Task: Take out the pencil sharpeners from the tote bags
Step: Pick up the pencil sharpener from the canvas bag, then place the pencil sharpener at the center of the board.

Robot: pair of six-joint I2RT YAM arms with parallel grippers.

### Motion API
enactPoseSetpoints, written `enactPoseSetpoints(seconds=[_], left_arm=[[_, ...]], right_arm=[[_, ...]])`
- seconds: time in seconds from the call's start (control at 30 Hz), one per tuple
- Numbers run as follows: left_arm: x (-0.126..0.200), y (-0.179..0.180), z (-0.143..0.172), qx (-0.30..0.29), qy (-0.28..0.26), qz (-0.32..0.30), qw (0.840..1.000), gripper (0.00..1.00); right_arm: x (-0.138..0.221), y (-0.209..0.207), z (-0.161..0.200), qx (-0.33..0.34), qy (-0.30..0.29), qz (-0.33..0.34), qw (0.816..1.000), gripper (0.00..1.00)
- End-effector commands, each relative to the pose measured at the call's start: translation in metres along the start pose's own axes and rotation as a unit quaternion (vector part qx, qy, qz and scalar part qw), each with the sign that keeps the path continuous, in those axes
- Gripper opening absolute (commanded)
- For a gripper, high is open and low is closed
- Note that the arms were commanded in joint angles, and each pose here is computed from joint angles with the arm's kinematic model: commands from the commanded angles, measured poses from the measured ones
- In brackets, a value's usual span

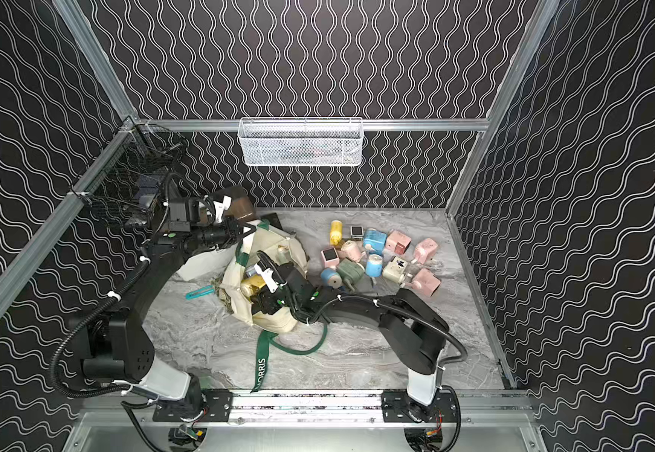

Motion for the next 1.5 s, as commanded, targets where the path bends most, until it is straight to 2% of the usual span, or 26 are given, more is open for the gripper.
enactPoseSetpoints(seconds=[0.0, 0.23, 0.5, 0.67, 0.83, 0.93, 1.07, 1.17, 1.33, 1.47], left_arm=[[0.005, -0.009, -0.003, -0.019, -0.007, 0.018, 1.0, 0.0], [0.005, -0.008, -0.003, -0.017, -0.007, 0.018, 1.0, 0.0], [0.006, -0.009, -0.003, -0.015, -0.01, 0.023, 1.0, 0.0], [0.007, -0.006, -0.003, -0.021, -0.016, 0.004, 1.0, 0.0], [0.008, -0.005, -0.003, -0.023, -0.019, -0.002, 1.0, 0.0], [0.008, -0.005, -0.003, -0.023, -0.018, -0.001, 1.0, 0.0], [0.007, -0.003, -0.002, -0.021, -0.017, -0.005, 1.0, 0.0], [0.007, -0.002, -0.002, -0.02, -0.016, -0.005, 1.0, 0.0], [0.007, -0.002, -0.001, -0.018, -0.016, -0.004, 1.0, 0.0], [0.007, -0.002, 0.0, -0.019, -0.015, -0.003, 1.0, 0.0]], right_arm=[[0.018, 0.0, 0.002, 0.001, 0.001, 0.008, 1.0, 0.51], [0.064, 0.002, 0.003, -0.006, -0.01, 0.017, 1.0, 0.49], [0.115, -0.004, 0.004, -0.002, -0.034, 0.058, 0.998, 0.49], [0.145, -0.006, 0.002, 0.003, -0.059, 0.079, 0.995, 0.48], [0.177, -0.025, 0.008, 0.011, -0.074, 0.167, 0.983, 0.48], [0.191, -0.046, 0.021, -0.002, -0.079, 0.236, 0.969, 0.48], [0.207, -0.079, 0.039, -0.034, -0.073, 0.372, 0.925, 0.47], [0.219, -0.102, 0.054, -0.072, -0.057, 0.436, 0.895, 0.47], [0.235, -0.141, 0.087, -0.152, -0.04, 0.496, 0.854, 0.47], [0.234, -0.168, 0.114, -0.197, 0.005, 0.527, 0.827, 0.48]])
Point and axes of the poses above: each gripper's point midway between its finger pads, its own x axis back along the fingers, its own y axis along the line the jaws close on, z = x × y, the point moved 6 cm from there along x, back along the fingers, and after that the axes turned 14 degrees about x, right-handed, at the moved point
